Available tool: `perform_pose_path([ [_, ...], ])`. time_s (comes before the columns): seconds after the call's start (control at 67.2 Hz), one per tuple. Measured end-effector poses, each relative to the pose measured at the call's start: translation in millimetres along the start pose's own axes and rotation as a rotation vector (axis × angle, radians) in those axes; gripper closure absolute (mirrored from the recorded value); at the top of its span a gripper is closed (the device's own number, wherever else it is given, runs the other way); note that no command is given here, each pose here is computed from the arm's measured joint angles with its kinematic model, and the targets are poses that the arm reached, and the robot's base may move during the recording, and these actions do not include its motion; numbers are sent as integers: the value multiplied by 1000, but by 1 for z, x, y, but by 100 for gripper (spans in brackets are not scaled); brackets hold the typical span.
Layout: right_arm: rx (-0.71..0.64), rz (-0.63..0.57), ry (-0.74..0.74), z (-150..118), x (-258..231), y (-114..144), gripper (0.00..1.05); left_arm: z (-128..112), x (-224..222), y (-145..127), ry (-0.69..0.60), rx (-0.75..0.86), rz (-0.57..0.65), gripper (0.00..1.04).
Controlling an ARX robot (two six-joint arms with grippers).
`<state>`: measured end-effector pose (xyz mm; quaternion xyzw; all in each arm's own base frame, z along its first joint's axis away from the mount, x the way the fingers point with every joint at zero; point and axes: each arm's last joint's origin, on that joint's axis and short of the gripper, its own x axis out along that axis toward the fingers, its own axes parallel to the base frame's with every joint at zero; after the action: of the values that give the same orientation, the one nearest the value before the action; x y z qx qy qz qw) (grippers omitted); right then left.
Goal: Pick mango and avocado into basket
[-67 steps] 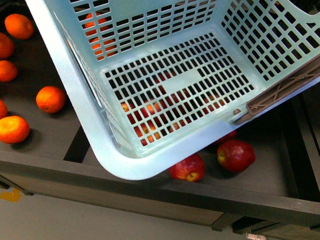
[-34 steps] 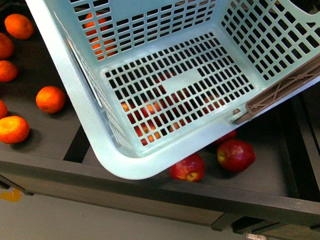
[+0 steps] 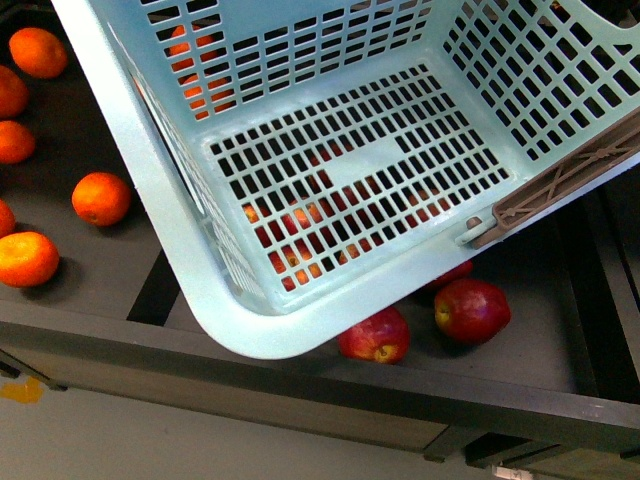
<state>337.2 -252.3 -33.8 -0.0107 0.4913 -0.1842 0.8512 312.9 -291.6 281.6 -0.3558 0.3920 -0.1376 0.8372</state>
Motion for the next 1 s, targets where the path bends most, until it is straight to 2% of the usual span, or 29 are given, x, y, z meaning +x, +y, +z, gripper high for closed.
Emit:
perform_pose_path([
  [0.223, 14, 11, 18, 7, 20, 6, 9, 0, 0, 0, 0, 0, 0, 91],
  [0.922, 98, 18, 58, 5, 52, -3, 9, 0, 0, 0, 0, 0, 0, 91],
  [0.997, 107, 16, 55, 5, 53, -5, 15, 0, 0, 0, 1, 0, 0, 91],
])
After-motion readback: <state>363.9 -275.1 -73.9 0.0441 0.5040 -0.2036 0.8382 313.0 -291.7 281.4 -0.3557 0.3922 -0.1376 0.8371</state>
